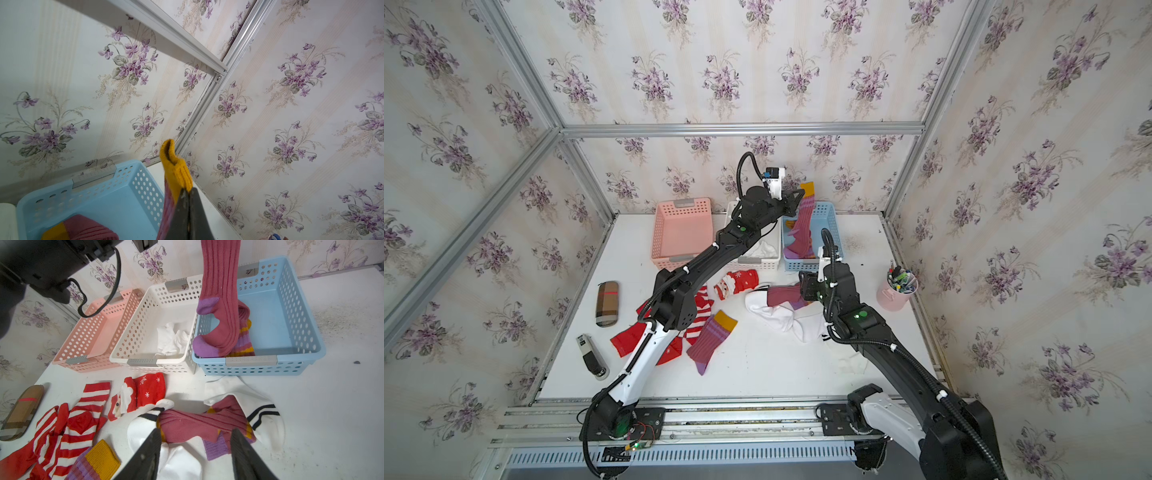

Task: Sort the socks into the basket by color
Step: Place the sock in the bin.

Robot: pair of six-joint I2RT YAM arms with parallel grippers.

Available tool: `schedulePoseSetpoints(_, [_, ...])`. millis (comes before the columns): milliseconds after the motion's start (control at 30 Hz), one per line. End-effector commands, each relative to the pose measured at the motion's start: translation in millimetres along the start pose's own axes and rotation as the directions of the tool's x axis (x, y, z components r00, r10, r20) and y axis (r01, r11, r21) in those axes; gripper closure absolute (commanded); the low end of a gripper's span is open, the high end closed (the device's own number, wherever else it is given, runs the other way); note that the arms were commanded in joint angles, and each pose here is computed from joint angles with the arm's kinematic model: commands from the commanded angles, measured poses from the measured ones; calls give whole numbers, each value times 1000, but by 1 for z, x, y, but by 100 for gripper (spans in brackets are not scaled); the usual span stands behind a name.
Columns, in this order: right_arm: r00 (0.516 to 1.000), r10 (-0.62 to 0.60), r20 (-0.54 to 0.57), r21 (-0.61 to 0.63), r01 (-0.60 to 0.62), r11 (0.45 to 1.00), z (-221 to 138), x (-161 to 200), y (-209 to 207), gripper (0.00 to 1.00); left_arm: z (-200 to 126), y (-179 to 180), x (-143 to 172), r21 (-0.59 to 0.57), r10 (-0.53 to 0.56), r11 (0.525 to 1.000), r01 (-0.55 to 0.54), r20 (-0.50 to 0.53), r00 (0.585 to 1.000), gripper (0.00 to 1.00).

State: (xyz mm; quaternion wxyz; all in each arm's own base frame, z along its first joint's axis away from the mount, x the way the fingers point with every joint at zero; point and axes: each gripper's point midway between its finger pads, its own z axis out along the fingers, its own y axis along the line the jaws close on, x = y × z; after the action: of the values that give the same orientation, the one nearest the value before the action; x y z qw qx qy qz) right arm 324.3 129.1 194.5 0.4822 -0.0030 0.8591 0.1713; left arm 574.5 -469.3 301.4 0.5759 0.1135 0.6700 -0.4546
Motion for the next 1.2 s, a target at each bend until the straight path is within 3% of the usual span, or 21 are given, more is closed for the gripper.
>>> schedulePoseSetpoints(0, [1000, 13, 21, 10, -13, 1000, 0, -5, -2, 45, -1, -14, -24, 73, -8, 997, -1, 116, 993, 97])
schedulePoseSetpoints(267, [1000, 7, 20, 16, -8, 1000, 2, -5, -2, 45, 3, 2, -16, 31, -7, 1000, 2, 142, 990, 92])
schedulePoseSetpoints(300, [1000, 8, 19, 16, -8, 1000, 2, -4, -2, 45, 3, 4, -14, 26, -8, 1000, 4, 138, 990, 83])
schedulePoseSetpoints(333, [1000, 7, 16, 14, -8, 1000, 3, -4, -2, 45, 4, 5, -13, 23, -8, 1000, 5, 138, 990, 63])
schedulePoseSetpoints(367, [1000, 8, 19, 13, -8, 1000, 3, -5, -2, 45, 4, 7, -10, 21, -12, 1000, 9, 136, 991, 32])
schedulePoseSetpoints(433, [1000, 9, 13, 13, -9, 1000, 4, -3, -2, 45, 5, 10, -6, 22, -12, 1000, 9, 129, 992, 21])
schedulePoseSetpoints(633, [1000, 12, 8, 12, -12, 1000, 4, -1, -2, 45, 2, 14, -9, 12, -13, 1000, 12, 108, 994, 14])
schedulePoseSetpoints(767, [1000, 17, 6, 18, -18, 1000, 3, -2, -3, 45, -6, 16, -13, -5, -10, 1000, 10, 84, 996, 3])
schedulePoseSetpoints(1000, [1000, 26, -2, 29, -26, 999, 2, -2, -4, 43, -28, 7, -14, -19, -3, 1000, 3, 1, 1000, 3])
schedulePoseSetpoints(1167, [997, 61, -37, 15, -60, 998, 11, 5, -1, 44, -59, 8, -7, -91, 3, 996, -11, -83, 997, 3])
